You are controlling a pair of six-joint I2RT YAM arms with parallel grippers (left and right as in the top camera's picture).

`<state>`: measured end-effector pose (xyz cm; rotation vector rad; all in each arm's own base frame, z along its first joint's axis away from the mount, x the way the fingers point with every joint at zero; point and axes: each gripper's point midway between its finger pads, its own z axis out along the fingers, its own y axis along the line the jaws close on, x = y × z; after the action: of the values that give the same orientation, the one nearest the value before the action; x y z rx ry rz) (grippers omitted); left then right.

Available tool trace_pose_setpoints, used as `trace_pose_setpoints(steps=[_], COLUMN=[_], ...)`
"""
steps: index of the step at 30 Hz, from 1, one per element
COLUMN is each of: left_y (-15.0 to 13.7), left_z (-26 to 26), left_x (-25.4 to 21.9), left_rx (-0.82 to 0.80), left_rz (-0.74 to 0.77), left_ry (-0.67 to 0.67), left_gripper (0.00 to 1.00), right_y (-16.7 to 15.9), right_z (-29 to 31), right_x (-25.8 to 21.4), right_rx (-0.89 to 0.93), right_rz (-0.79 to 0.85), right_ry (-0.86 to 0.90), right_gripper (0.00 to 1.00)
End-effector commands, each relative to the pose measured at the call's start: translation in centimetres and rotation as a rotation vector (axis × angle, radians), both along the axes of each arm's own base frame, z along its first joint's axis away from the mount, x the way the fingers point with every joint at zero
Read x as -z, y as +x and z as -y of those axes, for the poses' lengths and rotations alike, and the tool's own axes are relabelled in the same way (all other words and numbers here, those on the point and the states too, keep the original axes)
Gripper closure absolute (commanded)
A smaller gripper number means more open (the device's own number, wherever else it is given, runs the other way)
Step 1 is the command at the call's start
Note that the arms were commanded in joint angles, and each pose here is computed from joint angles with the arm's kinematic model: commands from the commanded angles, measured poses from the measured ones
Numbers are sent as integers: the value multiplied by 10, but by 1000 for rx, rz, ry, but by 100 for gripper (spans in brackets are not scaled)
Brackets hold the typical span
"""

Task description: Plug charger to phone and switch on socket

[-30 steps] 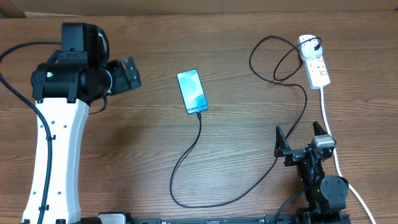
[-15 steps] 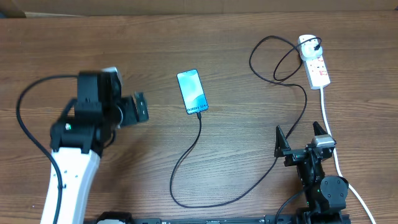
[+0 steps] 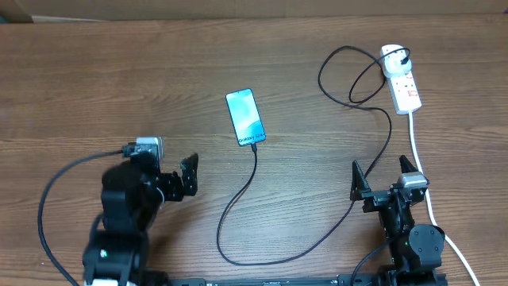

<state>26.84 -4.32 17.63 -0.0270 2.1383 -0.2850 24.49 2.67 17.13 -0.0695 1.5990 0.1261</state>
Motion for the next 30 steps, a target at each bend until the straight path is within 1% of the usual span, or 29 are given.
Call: trace_pose_setpoints(steps=[1,6,13,16,25,30], left_y=[-10,-16,-26,-26,-26,-26], left_z=[7,8,3,1,1,-2], left_x=[9,7,-3,-10,-5,-8], left_rx=[53,57,34,23,22,5], left_rz=[105,243,377,462,583,599], left_ry=[-14,-23,-22,-22,-34,-30], left_gripper=[0,0,0,1,0,0], right_y=[0,0,0,0,0,0], right_z=[3,3,3,3,3,3], right_x=[2,2,2,2,2,2], right_rx=[17,17,17,17,17,17], right_rz=[4,4,4,4,4,4], right_ry=[0,0,0,0,0,0], right_gripper=[0,0,0,0,0,0])
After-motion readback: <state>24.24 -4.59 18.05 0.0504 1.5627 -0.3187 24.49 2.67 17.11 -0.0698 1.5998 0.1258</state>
